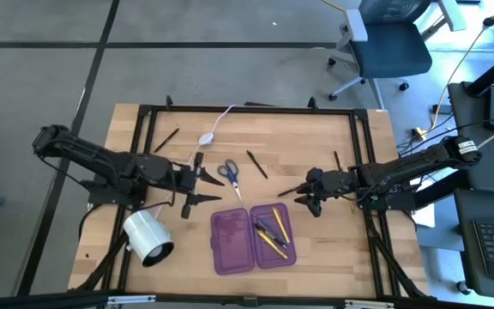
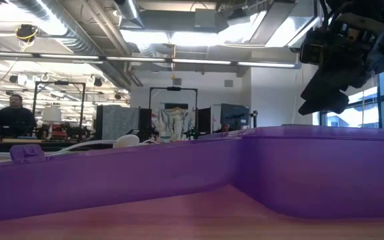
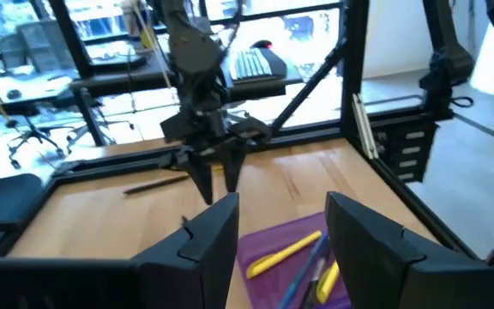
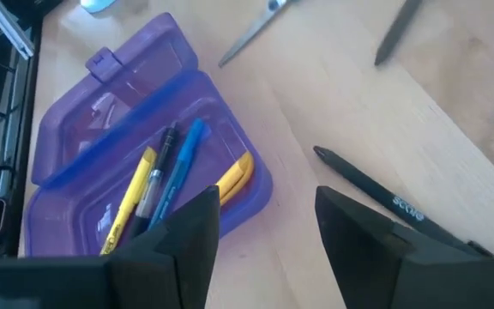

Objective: Pick & place school supplies into a supply box
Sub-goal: Put the black pen into the purple supply box

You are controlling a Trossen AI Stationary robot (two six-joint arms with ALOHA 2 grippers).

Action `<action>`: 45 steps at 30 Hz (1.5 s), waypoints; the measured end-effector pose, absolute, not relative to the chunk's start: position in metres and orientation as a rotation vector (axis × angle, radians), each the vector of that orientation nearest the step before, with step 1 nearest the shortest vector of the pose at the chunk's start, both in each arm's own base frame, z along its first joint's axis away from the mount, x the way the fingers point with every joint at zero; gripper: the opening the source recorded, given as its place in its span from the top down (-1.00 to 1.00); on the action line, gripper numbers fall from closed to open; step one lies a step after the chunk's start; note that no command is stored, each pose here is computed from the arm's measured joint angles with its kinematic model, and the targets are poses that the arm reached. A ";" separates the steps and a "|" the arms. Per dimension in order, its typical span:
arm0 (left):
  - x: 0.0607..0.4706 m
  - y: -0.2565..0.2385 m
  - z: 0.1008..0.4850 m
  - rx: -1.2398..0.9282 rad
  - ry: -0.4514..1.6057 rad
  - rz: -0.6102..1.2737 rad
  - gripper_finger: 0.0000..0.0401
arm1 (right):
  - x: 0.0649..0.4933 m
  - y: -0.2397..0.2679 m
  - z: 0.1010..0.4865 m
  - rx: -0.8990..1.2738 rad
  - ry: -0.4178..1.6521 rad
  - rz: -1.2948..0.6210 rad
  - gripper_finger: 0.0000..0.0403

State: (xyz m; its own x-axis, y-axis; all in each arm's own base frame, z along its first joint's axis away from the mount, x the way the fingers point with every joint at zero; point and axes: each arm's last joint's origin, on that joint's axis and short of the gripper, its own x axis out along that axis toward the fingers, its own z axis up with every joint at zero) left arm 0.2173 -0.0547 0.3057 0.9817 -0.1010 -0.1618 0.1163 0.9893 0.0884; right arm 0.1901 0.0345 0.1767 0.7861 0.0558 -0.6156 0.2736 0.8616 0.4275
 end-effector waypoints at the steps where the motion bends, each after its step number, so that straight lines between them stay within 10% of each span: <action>1: 0.214 -0.054 0.307 0.099 0.158 -0.098 0.17 | 0.190 0.034 0.177 0.508 0.655 -0.125 0.02; 12: 0.191 -0.042 0.323 0.114 0.108 -0.053 0.16 | 0.198 0.022 0.192 0.517 0.535 -0.308 0.02; 33: 0.147 -0.023 0.326 0.052 0.136 0.103 0.16 | 0.163 -0.037 0.201 0.701 1.067 -1.085 0.02; 45: 0.117 -0.015 0.272 0.004 -0.052 0.152 0.18 | 0.186 -0.048 0.189 0.702 1.056 -0.955 0.02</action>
State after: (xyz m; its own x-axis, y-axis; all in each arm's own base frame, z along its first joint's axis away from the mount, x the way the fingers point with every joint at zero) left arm 0.1165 -0.0147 0.2720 0.9871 0.1511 0.0523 -0.1513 0.9885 0.0004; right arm 0.1862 -0.0481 0.1888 0.1820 -0.3024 -0.9356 0.9005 0.4335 0.0351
